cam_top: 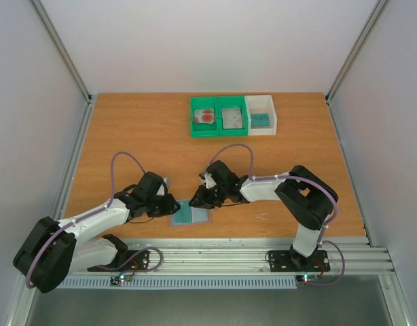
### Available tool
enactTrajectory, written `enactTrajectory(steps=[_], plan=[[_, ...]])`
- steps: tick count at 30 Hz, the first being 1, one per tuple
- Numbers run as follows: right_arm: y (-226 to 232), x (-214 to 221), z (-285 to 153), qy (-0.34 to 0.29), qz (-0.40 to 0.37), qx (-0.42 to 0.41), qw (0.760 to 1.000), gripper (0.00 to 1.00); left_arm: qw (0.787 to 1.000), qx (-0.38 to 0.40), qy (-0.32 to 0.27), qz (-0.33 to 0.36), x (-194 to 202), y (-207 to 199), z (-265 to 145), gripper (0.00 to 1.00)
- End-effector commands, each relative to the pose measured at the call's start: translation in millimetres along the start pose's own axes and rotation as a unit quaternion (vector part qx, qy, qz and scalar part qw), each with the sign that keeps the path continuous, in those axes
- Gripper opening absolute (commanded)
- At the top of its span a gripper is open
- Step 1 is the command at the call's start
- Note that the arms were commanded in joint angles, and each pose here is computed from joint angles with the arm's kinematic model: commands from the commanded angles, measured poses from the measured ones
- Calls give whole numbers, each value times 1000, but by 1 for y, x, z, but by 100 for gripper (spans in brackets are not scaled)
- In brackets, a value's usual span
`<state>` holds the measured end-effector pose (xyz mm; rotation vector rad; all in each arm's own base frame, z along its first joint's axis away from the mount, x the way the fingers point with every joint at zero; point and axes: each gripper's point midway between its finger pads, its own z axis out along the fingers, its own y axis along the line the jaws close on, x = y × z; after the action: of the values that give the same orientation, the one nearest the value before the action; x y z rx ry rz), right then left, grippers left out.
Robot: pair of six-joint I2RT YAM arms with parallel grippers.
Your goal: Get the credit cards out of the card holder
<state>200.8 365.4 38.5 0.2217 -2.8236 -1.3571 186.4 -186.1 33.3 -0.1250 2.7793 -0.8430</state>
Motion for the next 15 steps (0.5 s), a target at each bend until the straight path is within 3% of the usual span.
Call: enactTrajectory(steps=[1, 5, 15], plan=[[5, -1, 3, 1, -4, -15, 1000, 17, 1000, 7, -25, 14, -6, -3, -8, 28], [7, 0, 4, 4, -1, -21, 1000, 16, 999, 9, -33, 10, -6, -2, -10, 28], [-1, 4, 15, 19, 13, -28, 999, 17, 1000, -15, -11, 0, 3, 15, 5, 15]])
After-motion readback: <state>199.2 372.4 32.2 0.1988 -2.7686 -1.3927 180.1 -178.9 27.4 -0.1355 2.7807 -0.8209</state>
